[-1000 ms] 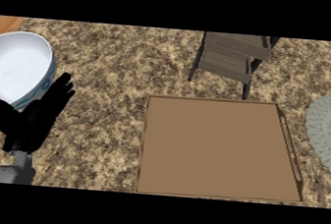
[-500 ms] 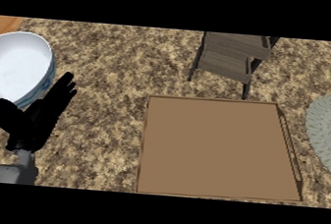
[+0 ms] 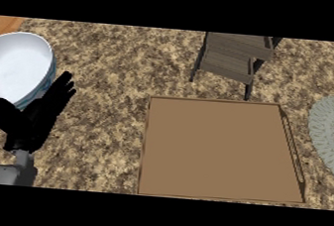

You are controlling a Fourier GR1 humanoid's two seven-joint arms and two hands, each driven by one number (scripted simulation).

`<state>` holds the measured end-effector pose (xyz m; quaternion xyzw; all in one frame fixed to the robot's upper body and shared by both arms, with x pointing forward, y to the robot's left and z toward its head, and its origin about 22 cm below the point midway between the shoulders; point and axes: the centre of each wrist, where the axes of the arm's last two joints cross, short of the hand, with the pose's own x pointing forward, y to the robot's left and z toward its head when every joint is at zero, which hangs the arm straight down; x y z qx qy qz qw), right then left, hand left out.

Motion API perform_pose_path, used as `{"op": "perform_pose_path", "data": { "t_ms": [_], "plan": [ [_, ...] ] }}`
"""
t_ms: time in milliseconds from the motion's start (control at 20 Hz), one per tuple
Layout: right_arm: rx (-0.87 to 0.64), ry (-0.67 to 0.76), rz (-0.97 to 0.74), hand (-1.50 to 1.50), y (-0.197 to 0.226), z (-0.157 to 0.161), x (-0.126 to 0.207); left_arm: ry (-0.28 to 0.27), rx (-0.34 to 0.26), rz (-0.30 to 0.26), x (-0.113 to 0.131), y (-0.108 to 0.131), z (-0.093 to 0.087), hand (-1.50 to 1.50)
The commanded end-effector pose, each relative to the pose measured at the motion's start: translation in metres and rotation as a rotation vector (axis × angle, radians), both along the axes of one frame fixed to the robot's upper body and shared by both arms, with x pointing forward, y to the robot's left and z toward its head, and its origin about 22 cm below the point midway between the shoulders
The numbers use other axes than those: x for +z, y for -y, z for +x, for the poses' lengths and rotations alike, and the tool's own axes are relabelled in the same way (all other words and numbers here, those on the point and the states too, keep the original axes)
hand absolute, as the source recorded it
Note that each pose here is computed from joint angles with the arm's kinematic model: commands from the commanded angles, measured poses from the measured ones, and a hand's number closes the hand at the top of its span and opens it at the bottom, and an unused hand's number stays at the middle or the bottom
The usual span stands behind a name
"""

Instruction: Pick the tomato from the tray and place it in the tiered basket

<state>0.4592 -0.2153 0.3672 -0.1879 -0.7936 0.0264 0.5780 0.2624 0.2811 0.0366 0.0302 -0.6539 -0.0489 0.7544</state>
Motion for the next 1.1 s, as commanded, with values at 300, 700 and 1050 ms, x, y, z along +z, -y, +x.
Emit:
{"op": "perform_pose_path", "data": {
  "t_ms": [300, 700, 1050],
  "plan": [
    [-0.232, 0.123, 0.2, -1.5, 0.116, -0.029, 0.03, 0.004, 0.004, -0.007, -0.003, 0.013, -0.009, 0.0],
    [-0.3, 0.126, 0.203, -1.5, 0.226, -0.077, 0.03, 0.0, 0.004, -0.005, -0.007, -0.004, -0.003, 0.0],
    [-0.308, 0.129, 0.2, -1.5, 0.276, -0.119, 0.043, -0.002, 0.0, -0.021, -0.009, -0.001, 0.0, 0.0]
  ]
}}
